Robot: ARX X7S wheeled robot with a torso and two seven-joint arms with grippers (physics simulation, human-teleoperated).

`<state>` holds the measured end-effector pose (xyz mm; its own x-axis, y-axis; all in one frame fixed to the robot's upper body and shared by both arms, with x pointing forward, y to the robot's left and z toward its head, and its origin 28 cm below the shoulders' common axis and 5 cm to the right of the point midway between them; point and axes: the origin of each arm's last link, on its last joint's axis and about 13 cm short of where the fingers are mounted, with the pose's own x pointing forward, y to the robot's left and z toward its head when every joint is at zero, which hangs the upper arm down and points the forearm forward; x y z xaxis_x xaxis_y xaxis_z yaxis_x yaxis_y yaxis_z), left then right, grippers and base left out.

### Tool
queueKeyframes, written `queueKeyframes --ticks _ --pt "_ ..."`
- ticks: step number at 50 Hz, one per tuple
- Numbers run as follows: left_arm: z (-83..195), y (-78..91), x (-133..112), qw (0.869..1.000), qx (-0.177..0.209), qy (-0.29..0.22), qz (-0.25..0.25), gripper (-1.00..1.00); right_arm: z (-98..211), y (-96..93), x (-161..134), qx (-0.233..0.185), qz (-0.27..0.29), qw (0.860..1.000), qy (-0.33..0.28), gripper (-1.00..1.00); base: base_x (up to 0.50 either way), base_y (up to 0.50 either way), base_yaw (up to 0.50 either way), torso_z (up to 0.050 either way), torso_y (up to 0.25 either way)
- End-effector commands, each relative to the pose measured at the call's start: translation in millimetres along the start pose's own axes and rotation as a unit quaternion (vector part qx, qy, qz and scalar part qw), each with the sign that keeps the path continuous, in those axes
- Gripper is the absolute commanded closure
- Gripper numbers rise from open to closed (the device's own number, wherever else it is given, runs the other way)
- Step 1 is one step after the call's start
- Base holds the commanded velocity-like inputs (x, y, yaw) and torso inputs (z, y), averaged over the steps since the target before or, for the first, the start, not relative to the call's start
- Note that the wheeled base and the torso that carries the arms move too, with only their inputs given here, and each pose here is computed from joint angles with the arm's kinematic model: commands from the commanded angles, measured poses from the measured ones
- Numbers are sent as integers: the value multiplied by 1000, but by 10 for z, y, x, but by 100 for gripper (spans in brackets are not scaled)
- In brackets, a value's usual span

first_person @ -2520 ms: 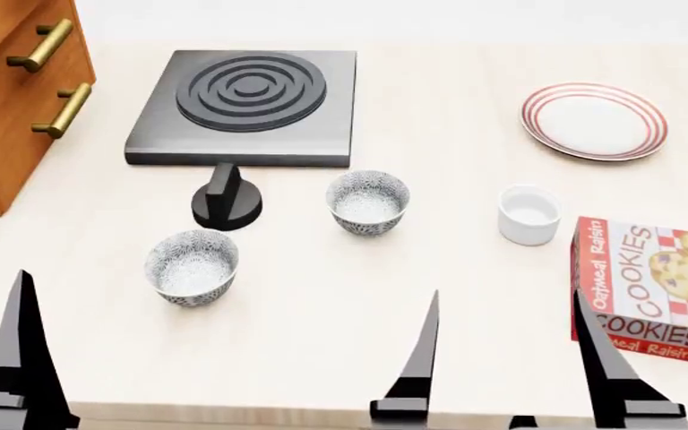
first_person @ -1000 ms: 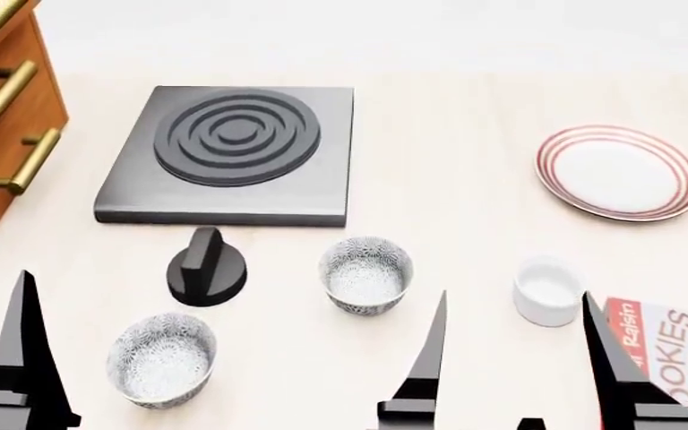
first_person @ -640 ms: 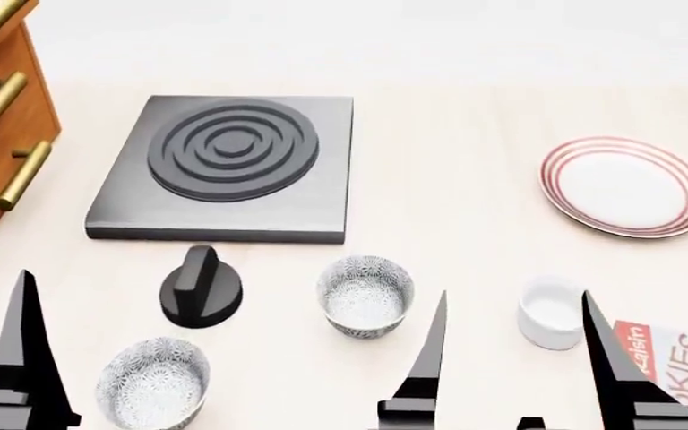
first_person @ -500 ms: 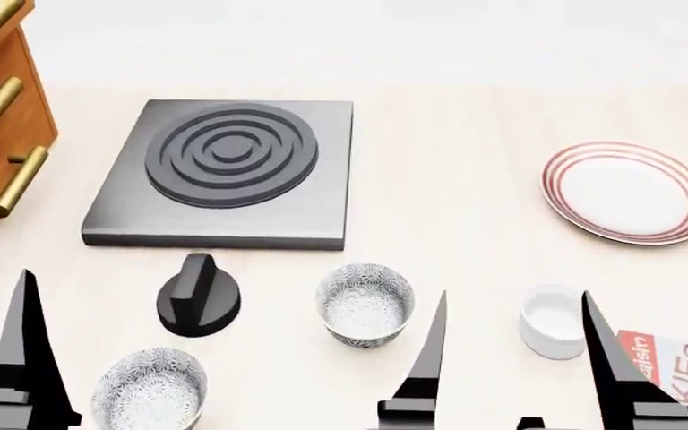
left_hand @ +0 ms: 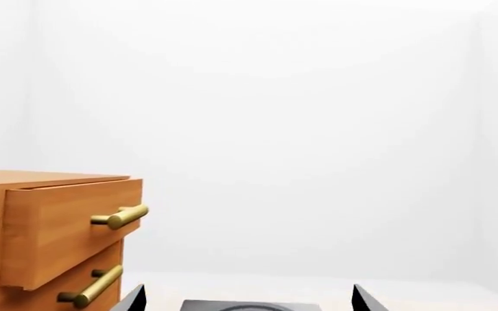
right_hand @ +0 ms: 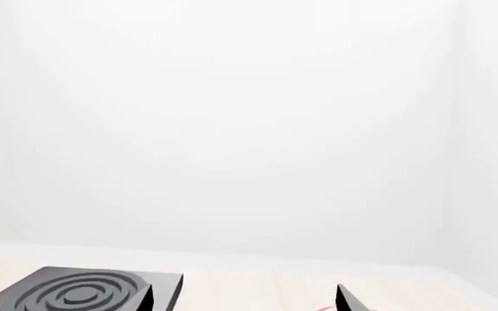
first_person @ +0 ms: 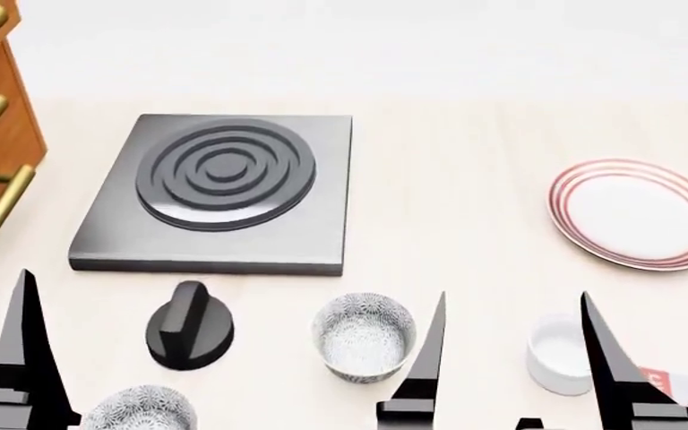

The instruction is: Pick the akita bowl next to the ramekin and place it on the plate.

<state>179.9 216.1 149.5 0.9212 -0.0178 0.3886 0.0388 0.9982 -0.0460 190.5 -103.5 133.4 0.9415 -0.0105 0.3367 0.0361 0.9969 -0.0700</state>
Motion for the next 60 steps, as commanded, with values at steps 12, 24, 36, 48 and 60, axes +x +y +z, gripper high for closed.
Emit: queueKeyframes --ticks 12,24,36,48,60 --pt "1 22 13 1000 4 -7 6 -100 -7 -20 2 -1 -7 1000 -5 -100 132 0 0 0 0" --pt "1 21 0 1000 4 -6 6 -100 0 -18 1 -1 -5 1000 -3 -100 133 0 0 0 0" --pt "2 22 -4 1000 4 -7 7 -100 5 -19 1 2 -4 1000 -3 -100 133 0 0 0 1" --pt "7 19 -4 1000 4 -7 6 -100 4 -18 -5 1 -4 1000 -3 -100 132 0 0 0 0" --pt "10 22 7 1000 4 -7 6 -100 5 -14 5 1 -2 1000 -3 -100 131 0 0 0 0"
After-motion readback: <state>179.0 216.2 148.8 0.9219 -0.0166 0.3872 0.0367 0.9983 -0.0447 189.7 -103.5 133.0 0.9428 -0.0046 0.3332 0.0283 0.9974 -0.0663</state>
